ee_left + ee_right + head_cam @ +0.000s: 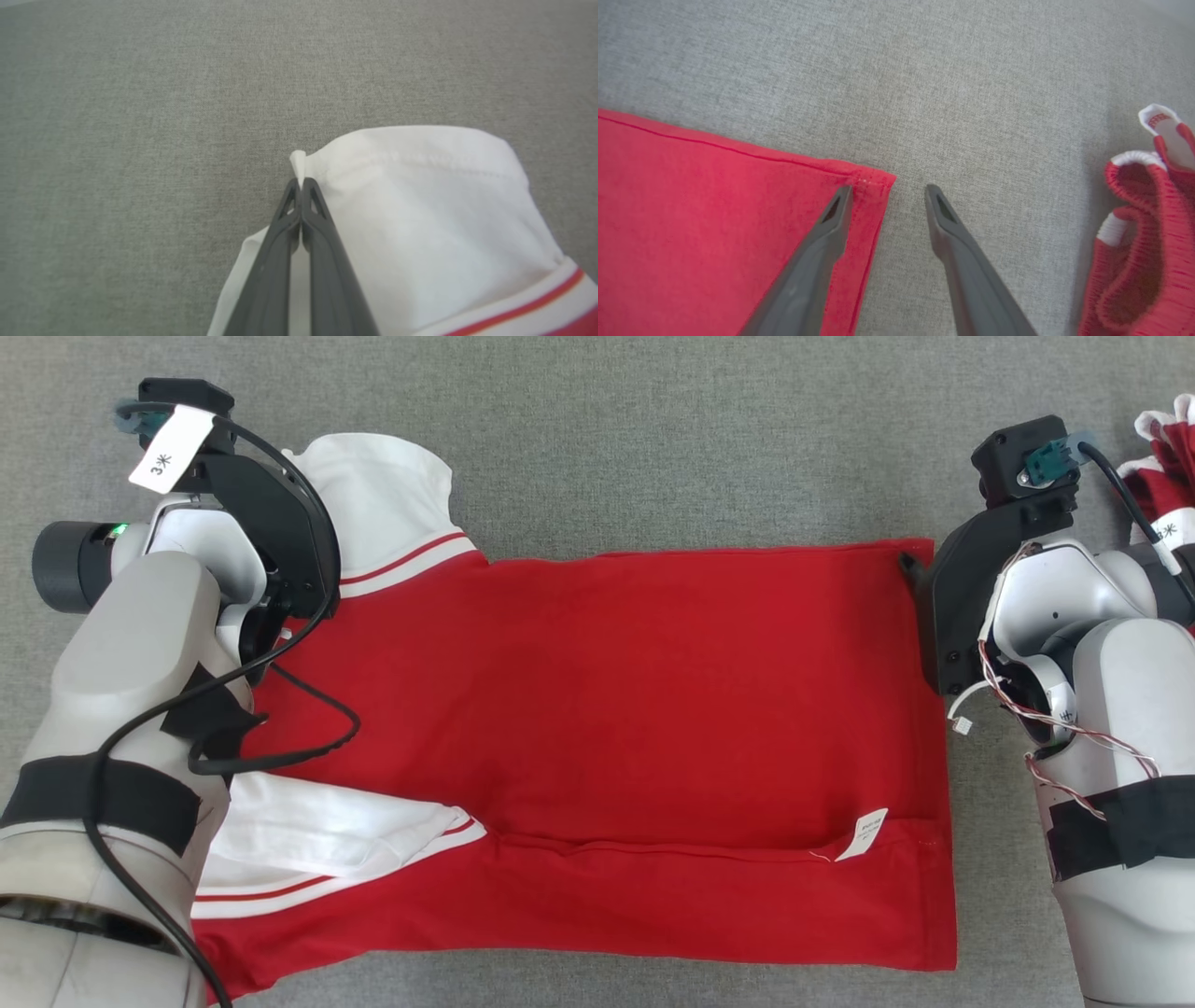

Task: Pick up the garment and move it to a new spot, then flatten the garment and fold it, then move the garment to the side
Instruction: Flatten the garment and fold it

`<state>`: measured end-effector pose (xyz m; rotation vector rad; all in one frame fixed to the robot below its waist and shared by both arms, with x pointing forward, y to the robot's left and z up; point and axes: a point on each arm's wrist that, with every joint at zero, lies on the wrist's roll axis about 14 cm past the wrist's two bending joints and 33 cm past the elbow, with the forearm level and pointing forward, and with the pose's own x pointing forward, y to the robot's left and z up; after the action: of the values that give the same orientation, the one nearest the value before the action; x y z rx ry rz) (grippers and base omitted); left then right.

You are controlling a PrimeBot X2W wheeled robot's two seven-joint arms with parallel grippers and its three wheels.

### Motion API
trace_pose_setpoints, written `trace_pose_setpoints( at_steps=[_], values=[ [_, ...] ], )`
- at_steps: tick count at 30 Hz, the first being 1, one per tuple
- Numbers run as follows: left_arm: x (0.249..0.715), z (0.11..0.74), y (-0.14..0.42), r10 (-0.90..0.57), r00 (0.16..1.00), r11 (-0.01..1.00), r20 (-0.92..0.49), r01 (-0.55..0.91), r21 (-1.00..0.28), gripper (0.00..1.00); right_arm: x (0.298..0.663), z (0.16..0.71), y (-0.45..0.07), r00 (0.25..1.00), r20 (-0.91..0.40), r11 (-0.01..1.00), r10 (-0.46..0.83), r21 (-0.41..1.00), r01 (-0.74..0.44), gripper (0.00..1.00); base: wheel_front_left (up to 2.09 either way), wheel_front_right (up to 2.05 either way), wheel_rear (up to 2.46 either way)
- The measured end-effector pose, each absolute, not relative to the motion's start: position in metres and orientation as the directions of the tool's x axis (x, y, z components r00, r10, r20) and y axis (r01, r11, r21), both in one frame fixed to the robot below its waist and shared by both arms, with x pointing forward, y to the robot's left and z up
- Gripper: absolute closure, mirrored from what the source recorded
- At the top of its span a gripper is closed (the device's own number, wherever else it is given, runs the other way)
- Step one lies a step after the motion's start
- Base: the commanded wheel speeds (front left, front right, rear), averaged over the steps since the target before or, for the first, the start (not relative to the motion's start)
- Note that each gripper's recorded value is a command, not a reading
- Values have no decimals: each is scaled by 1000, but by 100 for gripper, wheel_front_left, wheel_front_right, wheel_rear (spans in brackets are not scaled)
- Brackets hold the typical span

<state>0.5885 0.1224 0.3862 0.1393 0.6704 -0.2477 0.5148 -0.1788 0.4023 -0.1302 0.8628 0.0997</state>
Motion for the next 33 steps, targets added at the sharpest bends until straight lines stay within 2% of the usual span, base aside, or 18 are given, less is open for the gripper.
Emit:
trace_pose_setpoints(
  at_steps=[2, 4, 6, 11, 15, 17, 26, 33],
  values=[
    [589, 387, 123, -180, 756, 961, -629, 270, 49, 100, 512, 399, -177, 632, -774, 989, 47, -54, -140, 33, 0, 0, 0],
    [592, 389, 124, -179, 760, 962, -625, 269, 52, 100, 512, 396, -177, 618, -785, 990, 51, -41, -134, 54, 0, 0, 0],
    [592, 389, 126, -176, 764, 964, -620, 263, 51, 100, 513, 393, -176, 613, -789, 991, 53, -35, -131, 58, 0, 0, 0],
    [592, 386, 131, -168, 764, 965, -623, 257, 55, 100, 518, 390, -174, 613, -788, 991, 53, -36, -131, 58, 0, 0, 0],
    [592, 383, 131, -169, 762, 964, -625, 259, 55, 100, 520, 385, -170, 606, -793, 990, 60, -28, -135, 69, 0, 0, 0],
    [592, 382, 130, -169, 761, 964, -626, 259, 54, 100, 520, 383, -168, 602, -796, 990, 64, -26, -139, 100, 0, 0, 0],
    [595, 390, 125, -189, 790, 971, -583, 239, 10, 100, 522, 388, -165, 618, -781, 990, 86, 0, -138, 100, 0, 0, 0],
    [609, 418, 125, -200, 869, 980, -452, 180, -87, 100, 525, 400, -178, 656, -750, 993, 84, 6, -120, 100, 0, 0, 0]
  ],
)
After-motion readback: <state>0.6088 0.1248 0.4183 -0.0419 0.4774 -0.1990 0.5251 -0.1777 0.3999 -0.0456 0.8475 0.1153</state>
